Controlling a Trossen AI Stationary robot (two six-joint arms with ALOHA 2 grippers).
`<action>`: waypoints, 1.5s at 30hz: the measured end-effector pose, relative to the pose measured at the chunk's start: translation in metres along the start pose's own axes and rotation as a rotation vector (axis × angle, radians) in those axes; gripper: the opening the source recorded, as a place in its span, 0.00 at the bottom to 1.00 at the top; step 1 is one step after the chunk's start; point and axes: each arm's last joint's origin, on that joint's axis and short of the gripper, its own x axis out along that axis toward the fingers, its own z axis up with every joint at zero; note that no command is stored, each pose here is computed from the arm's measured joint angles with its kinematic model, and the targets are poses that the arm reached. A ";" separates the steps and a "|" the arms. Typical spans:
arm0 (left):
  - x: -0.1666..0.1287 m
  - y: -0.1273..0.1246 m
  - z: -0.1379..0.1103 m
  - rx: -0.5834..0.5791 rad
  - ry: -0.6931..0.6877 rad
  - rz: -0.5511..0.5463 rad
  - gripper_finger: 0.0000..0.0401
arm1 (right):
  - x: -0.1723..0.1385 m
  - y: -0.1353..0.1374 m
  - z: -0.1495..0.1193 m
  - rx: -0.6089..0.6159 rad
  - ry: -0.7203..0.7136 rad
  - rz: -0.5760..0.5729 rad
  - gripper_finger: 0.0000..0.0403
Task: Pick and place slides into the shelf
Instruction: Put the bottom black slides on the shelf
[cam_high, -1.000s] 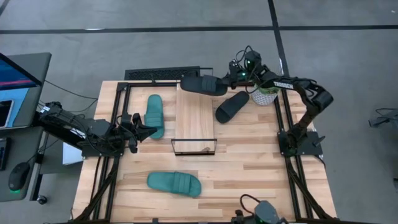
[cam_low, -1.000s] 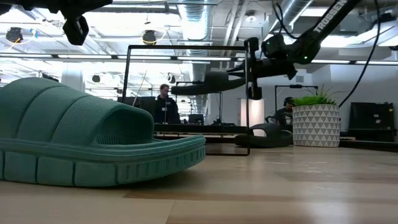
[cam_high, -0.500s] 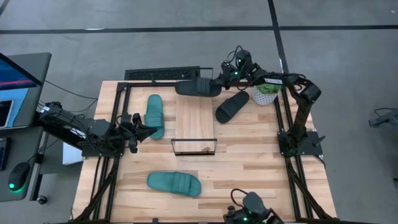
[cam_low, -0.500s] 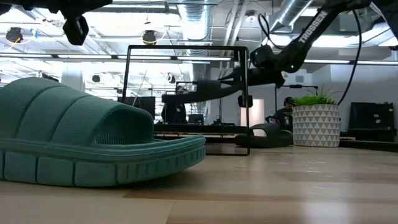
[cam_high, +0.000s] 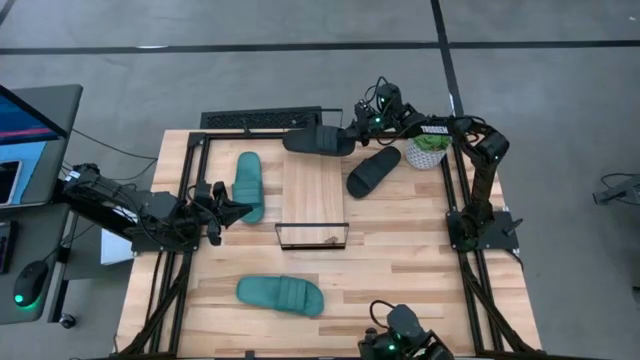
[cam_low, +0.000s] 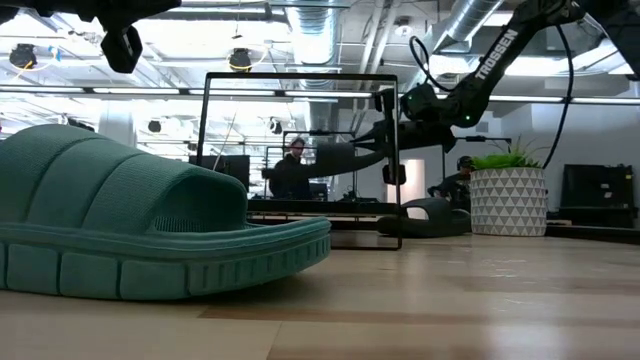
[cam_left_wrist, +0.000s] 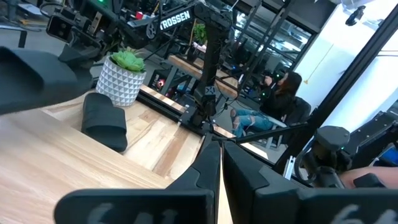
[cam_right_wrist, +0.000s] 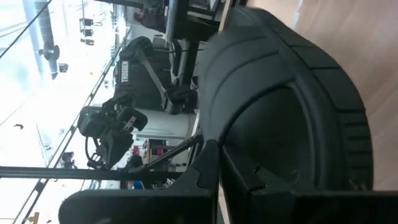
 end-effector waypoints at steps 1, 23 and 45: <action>0.000 0.000 0.000 0.000 0.000 0.000 0.02 | 0.000 0.000 0.001 -0.002 -0.002 0.000 0.00; 0.000 0.000 0.000 -0.013 -0.001 0.001 0.02 | -0.003 0.013 0.019 -0.021 -0.028 -0.021 0.00; 0.000 0.000 0.000 -0.039 0.000 0.001 0.02 | 0.011 -0.030 0.039 0.049 0.000 -0.066 0.00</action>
